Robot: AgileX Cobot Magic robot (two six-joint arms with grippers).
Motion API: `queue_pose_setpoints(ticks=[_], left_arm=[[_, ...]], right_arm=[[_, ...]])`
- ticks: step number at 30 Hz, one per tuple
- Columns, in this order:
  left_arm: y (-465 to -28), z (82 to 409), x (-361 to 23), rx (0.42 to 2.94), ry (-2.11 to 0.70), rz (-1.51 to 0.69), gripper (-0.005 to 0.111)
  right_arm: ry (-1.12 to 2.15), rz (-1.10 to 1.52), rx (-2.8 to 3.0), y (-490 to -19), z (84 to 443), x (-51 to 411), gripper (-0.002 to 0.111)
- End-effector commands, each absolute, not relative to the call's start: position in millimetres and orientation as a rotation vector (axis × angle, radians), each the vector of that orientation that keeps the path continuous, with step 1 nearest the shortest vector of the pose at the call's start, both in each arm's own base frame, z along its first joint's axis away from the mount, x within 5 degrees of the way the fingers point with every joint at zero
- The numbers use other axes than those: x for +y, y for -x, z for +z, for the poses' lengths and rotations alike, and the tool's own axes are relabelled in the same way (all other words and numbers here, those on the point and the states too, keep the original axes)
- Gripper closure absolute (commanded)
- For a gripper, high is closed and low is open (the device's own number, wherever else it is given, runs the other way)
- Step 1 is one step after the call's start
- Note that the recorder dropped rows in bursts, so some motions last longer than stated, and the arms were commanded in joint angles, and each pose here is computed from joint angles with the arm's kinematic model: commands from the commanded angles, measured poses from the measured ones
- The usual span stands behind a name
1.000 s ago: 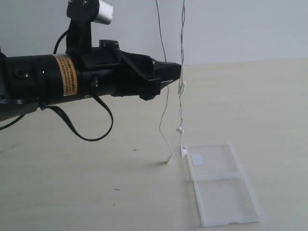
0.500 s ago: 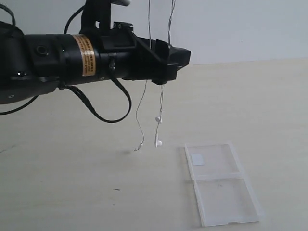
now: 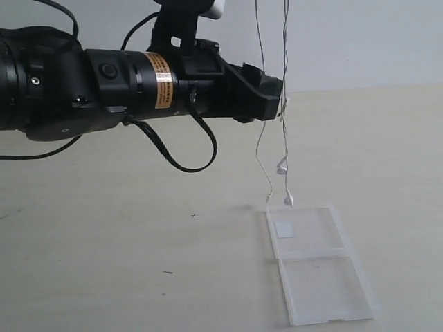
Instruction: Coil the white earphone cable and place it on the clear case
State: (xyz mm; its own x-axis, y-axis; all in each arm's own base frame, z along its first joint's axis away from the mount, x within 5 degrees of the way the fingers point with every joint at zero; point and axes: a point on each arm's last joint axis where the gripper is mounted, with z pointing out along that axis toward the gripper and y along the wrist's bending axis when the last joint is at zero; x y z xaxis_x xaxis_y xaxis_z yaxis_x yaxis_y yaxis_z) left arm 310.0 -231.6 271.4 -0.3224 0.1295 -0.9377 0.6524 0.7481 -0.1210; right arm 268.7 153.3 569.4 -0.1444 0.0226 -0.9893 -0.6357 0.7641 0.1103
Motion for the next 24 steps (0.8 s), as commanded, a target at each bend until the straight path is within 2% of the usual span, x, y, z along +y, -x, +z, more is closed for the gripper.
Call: queue_pose_setpoints(ticks=[1, 5, 6, 7, 8, 9, 24], left_arm=[[-309.8, 268.2, -238.6, 1.847, -0.615, -0.622, 0.036], [-309.5, 269.6, -240.3, 1.830, -0.605, -0.654, 0.037], [-310.1, 270.4, -240.2, 1.835, -0.581, -0.666, 0.042], [-310.8, 268.9, -240.4, 1.842, -0.566, -0.673, 0.055], [-311.7, 268.6, -240.3, 1.849, -0.559, -0.668, 0.077], [-311.9, 267.5, -239.6, 1.859, -0.564, -0.653, 0.104], [-312.6, 265.2, -231.8, 1.938, -0.538, -0.557, 0.107]], right_arm=[[0.489, 0.601, 1.614, -269.1, 571.9, 151.6, 0.108], [0.491, 0.601, 1.617, -269.0, 571.5, 151.6, 0.108], [0.491, 0.601, 1.617, -269.0, 571.5, 151.6, 0.108], [0.491, 0.601, 1.617, -269.0, 571.5, 151.6, 0.108], [0.491, 0.601, 1.617, -269.0, 571.5, 151.6, 0.108], [0.493, 0.601, 1.619, -268.9, 571.3, 151.7, 0.108], [0.536, 0.413, 1.696, -269.0, 564.3, 141.5, 0.108]])
